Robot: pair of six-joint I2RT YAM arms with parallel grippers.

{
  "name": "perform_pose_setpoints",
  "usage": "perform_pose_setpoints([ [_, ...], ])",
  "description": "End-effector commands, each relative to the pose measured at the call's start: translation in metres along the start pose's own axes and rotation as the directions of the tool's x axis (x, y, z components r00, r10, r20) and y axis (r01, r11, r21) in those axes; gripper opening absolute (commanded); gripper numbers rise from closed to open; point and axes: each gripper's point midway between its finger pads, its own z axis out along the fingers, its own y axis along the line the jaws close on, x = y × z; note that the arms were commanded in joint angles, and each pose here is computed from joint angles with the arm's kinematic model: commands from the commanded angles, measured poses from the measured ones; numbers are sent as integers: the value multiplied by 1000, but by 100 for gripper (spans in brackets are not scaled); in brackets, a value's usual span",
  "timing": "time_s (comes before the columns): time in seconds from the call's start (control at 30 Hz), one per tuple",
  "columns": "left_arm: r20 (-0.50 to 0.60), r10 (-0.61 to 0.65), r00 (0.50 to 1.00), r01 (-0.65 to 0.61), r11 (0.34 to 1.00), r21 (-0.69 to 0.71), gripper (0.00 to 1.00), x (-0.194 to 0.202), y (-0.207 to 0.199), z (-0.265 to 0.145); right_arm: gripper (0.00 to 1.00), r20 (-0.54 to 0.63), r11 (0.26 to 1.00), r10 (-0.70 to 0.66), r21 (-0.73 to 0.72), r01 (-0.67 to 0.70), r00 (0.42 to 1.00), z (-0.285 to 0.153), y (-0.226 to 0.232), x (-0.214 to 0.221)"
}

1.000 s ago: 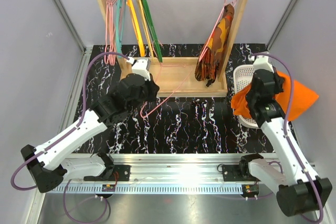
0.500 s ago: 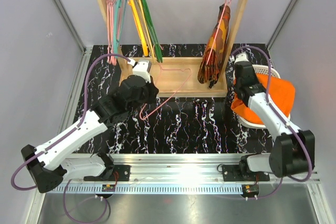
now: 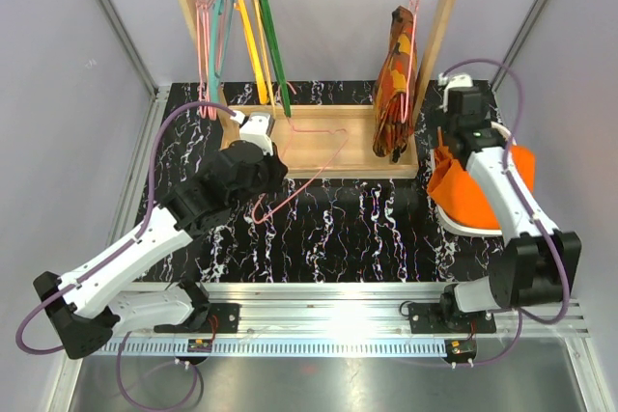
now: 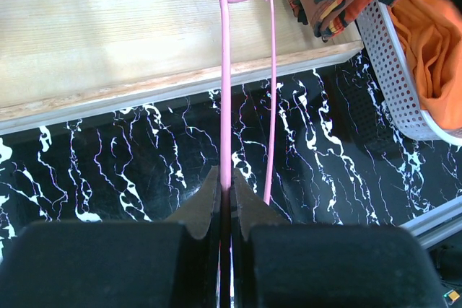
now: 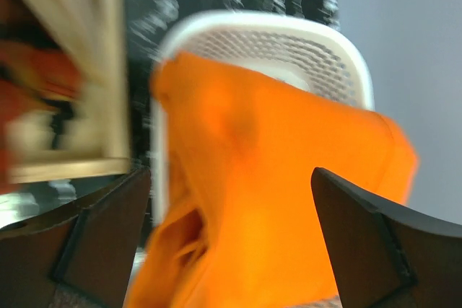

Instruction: Remove the trousers from the hanger

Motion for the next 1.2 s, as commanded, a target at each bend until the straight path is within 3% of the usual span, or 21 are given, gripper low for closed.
perform_pose_setpoints([
  [0.0,48,-4,999,2,1000,25,0,-13,-3,-9,100,53,917,307,-284,-280,950,-46,13,-36],
  [0.1,53,-3,999,2,1000,19,0,-14,-1,-13,99,-78,824,475,-311,-474,876,-42,7,-17],
  [0.23,62,-6,998,4,999,33,0,-18,-3,-19,99,-211,789,570,-128,-601,794,-3,-4,30],
  [0.4,44,13,999,-16,998,57,0,-19,-6,-27,99,-335,848,487,-41,-528,807,26,8,86],
  [0.63,44,45,998,-48,997,67,0,-23,-6,-33,99,-514,954,281,63,-292,810,54,0,152],
  [0.8,41,46,998,-49,995,82,0,-23,-9,-34,96,-558,974,166,-37,-224,813,74,23,172],
  [0.97,26,59,998,-61,996,63,0,-18,-5,-30,93,-523,981,88,-102,-165,848,79,27,171],
  [1.03,20,62,998,-63,996,62,0,-17,-5,-30,93,-487,980,125,-77,-186,864,78,22,158],
  [1.17,25,63,998,-64,996,56,0,-18,-3,-31,95,-342,906,255,-242,-346,905,57,37,90],
])
